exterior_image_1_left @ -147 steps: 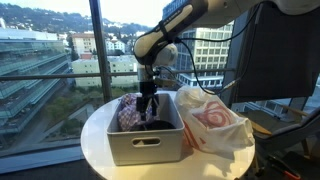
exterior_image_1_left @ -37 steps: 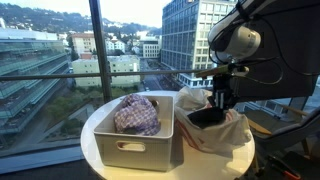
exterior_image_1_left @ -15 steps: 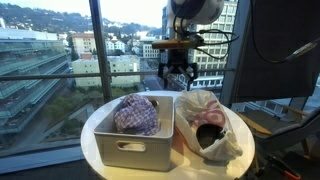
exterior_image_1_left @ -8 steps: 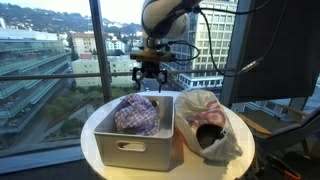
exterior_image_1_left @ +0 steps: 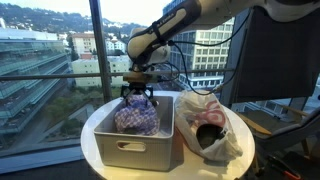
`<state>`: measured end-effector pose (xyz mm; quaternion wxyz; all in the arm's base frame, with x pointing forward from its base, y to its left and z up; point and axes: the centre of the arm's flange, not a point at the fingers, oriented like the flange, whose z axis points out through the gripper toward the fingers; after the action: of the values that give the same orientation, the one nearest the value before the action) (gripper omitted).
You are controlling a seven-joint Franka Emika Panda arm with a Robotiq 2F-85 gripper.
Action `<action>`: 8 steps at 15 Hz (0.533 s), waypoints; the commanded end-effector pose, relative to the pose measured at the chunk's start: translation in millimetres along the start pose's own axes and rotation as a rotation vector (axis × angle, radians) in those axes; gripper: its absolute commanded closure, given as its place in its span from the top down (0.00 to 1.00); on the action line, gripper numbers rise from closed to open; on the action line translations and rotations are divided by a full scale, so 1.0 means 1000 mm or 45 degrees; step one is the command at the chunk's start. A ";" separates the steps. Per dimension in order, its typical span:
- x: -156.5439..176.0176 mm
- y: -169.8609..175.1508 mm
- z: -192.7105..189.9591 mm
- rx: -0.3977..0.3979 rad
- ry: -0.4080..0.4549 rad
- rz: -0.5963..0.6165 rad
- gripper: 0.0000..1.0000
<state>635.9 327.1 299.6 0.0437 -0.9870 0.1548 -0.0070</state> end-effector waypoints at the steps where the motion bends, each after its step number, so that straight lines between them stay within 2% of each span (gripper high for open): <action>1: 0.009 -0.033 0.033 -0.005 -0.045 -0.106 1.00; 6: 0.005 -0.039 0.069 -0.178 -0.003 -0.186 1.00; 7: 0.003 -0.039 0.070 -0.202 0.004 -0.197 0.75; 8: 0.002 -0.040 0.069 -0.214 0.010 -0.202 0.73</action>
<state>636.7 359.2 228.3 -0.0187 -0.9954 0.0931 0.0094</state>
